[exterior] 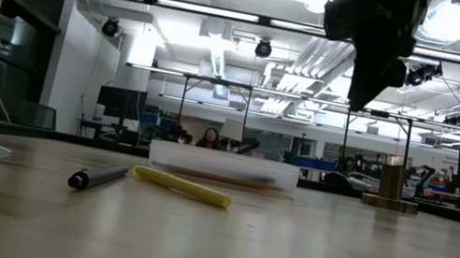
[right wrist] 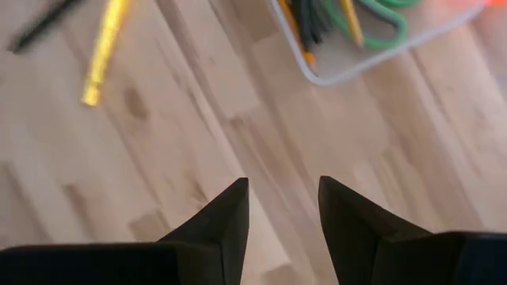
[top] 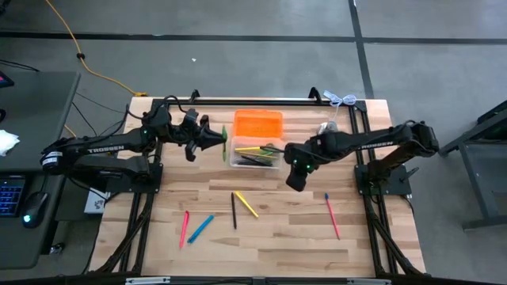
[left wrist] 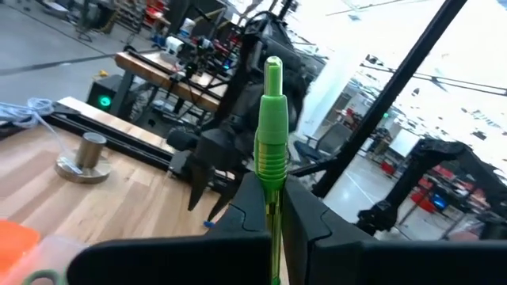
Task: Pick & place school supplies into a supply box
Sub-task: Put the green pen into the orange supply box
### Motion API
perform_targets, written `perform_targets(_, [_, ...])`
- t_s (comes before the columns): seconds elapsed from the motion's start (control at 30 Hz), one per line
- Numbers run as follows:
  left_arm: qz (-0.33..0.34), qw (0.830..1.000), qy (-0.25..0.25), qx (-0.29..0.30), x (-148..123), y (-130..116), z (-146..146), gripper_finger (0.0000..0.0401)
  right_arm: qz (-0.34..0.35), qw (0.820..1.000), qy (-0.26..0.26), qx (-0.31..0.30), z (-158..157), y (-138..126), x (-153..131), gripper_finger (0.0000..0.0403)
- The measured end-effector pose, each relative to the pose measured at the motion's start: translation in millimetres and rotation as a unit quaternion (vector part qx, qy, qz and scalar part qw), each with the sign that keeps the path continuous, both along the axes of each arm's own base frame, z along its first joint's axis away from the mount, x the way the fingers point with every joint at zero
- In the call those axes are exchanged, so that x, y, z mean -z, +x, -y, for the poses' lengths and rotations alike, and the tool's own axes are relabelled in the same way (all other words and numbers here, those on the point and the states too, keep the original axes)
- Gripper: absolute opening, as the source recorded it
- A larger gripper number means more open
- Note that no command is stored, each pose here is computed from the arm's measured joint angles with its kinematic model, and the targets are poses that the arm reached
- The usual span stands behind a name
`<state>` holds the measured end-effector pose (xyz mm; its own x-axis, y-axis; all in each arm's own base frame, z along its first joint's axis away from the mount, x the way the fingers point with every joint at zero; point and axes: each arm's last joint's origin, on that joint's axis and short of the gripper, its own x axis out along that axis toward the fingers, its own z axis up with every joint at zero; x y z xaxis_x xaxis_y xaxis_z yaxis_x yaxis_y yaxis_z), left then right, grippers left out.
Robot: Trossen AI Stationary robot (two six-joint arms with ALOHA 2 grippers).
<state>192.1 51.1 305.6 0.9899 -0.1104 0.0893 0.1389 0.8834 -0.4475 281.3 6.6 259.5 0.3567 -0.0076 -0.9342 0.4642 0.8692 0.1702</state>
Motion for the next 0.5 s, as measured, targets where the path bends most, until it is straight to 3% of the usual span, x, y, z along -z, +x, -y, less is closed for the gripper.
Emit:
perform_targets(0.2, [-0.038,0.999,0.011,-0.031,-6.2,2.4,-2.4,0.0036,-0.035,0.999,-0.041,-0.004,-6.8,-7.0,2.2,0.0129])
perform_targets(0.5, [-0.135,0.984,0.091,-0.071,-47.3,22.4,-11.7,0.0039,-0.04,0.997,-0.07,-0.006,-11.3,-8.6,2.3,0.0129])
